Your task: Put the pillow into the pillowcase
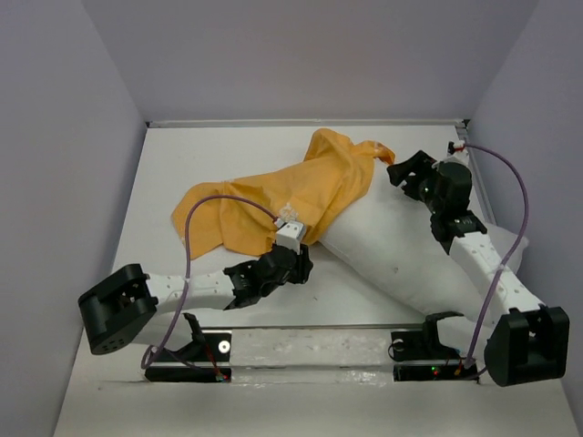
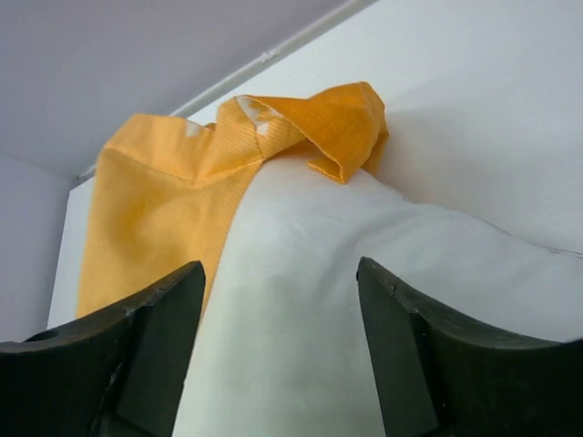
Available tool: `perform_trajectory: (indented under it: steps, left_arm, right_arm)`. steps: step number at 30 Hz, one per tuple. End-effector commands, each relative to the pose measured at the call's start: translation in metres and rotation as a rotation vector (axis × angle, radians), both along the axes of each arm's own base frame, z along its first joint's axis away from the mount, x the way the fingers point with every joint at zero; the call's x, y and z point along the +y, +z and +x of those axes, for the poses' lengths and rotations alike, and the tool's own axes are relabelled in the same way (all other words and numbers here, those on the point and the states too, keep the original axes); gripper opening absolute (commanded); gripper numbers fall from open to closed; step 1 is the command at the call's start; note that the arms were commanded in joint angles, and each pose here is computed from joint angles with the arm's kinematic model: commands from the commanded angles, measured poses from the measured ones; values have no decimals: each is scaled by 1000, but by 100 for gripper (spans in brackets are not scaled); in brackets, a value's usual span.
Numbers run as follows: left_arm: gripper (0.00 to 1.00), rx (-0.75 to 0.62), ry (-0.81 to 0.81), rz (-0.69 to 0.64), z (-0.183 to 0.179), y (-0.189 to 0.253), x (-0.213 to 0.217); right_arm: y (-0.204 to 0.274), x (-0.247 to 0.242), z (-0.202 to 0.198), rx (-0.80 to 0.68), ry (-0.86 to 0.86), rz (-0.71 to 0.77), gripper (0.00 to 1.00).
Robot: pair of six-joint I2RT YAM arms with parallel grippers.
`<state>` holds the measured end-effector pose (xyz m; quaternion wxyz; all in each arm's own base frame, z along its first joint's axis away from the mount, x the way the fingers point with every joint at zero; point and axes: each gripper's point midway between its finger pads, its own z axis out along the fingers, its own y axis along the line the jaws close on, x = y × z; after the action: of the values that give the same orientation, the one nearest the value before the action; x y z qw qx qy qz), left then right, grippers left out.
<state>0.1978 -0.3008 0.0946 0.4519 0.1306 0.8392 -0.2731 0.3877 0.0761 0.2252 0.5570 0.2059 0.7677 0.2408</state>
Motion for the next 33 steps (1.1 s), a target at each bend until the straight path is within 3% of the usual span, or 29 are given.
perform_trajectory:
  steps: [1, 5, 6, 7, 10, 16, 21, 23, 27, 31, 33]
  left_arm:
    - [50, -30, 84, -135, 34, 9, -9]
    - [56, -18, 162, -201, 79, 6, 0]
    - [57, -14, 144, -209, 79, 5, -5]
    - [58, 16, 156, -219, 89, -1, -7]
    - [66, 26, 233, -224, 105, -10, -6]
    - [72, -58, 240, -327, 112, 15, -8]
    - [66, -110, 222, -290, 92, 25, 2]
    - [74, -127, 219, -285, 85, 28, 5]
    - [80, -149, 204, -249, 92, 33, -3]
    - [75, -161, 142, -229, 100, 38, -25]
    - [51, -180, 141, -225, 104, 45, -29]
  right_arm:
    - [58, 6, -23, -118, 93, -60, 75]
    - [42, 52, -56, -53, 264, -170, 71]
    - [40, 65, -64, -52, 312, -185, 71]
    - [32, 70, -69, -38, 327, -221, 65]
    - [16, 104, -89, -17, 445, -255, 63]
    - [-23, 129, -101, 81, 500, -357, 75]
    - [-37, 129, -122, 142, 501, -483, 76]
    - [-48, 114, -124, 199, 457, -569, 78]
    - [-66, 102, -119, 267, 409, -671, 83]
    - [-92, 115, -118, 341, 480, -718, 84]
    - [-103, 125, -111, 355, 511, -739, 76]
